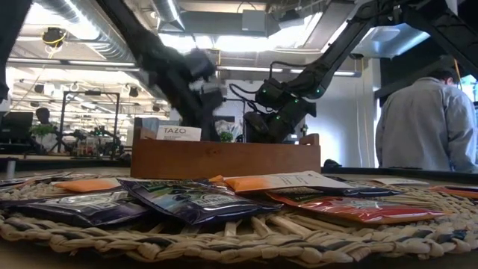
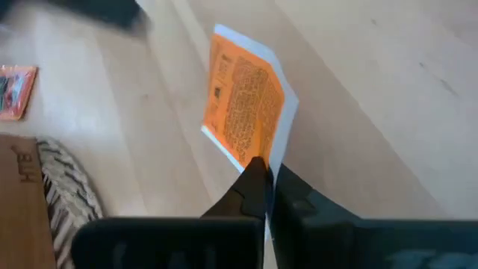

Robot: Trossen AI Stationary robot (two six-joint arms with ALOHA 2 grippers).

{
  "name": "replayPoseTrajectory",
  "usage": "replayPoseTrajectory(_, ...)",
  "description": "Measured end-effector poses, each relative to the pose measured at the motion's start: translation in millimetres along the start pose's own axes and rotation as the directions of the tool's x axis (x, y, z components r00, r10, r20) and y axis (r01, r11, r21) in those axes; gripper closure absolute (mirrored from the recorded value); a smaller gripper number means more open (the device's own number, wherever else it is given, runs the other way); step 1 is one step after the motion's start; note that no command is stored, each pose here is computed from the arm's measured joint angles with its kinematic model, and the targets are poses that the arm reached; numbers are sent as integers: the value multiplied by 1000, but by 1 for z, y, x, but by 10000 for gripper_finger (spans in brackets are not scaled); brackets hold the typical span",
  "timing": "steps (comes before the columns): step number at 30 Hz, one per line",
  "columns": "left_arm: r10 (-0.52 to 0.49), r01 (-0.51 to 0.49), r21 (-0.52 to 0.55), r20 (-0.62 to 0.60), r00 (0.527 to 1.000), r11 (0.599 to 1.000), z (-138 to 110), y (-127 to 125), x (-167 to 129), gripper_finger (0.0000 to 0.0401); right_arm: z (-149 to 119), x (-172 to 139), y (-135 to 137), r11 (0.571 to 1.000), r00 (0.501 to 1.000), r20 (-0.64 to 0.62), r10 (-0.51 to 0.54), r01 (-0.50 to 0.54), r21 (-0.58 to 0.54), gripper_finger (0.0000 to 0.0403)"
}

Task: Pick & Place Tea
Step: Put the white tea bag into the left slot of the wooden organizer

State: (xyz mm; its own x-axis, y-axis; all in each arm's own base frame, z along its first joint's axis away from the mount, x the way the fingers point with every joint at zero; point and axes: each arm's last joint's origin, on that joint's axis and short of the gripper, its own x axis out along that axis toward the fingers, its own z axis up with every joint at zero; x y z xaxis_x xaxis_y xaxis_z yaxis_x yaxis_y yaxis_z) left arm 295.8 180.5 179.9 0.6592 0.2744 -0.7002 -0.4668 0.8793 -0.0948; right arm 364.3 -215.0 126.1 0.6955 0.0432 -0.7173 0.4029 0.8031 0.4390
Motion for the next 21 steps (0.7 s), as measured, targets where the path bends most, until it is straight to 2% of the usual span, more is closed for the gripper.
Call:
replayPoseTrajectory(3, -8, 5, 28, 103, 995, 1000, 15, -4, -32, 399, 7, -13, 7, 997, 1000, 22, 4, -3, -72, 394)
replayPoseTrajectory(6, -26, 22, 34, 156, 987, 999, 18, -8, -55, 399, 14, -35, 20, 984, 999, 42, -7, 15, -180, 394)
replayPoseTrajectory(8, -51, 48, 22, 176, 983, 999, 15, -10, -63, 399, 17, -48, 33, 958, 998, 56, -27, 42, -284, 394)
replayPoseTrajectory(10, -83, 82, 16, 182, 980, 997, 11, -13, -69, 399, 16, -60, 50, 905, 997, 51, -55, 71, -420, 394)
replayPoseTrajectory(12, -142, 142, 11, 170, 975, 990, 8, -17, -69, 399, 13, -70, 70, 819, 997, 40, -70, 80, -568, 394)
replayPoseTrajectory(15, -271, 276, -13, 136, 953, 961, 5, -22, -68, 399, 2, -75, 101, 645, 997, -11, -73, 39, -764, 394)
replayPoseTrajectory(18, -392, 396, -25, 108, 914, 918, 3, -27, -66, 399, -13, -74, 134, 472, 993, -38, -110, 19, -882, 394)
replayPoseTrajectory(21, -485, 490, -42, 94, 869, 871, 3, -32, -67, 399, -32, -67, 165, 308, 979, -31, -201, 33, -951, 393)
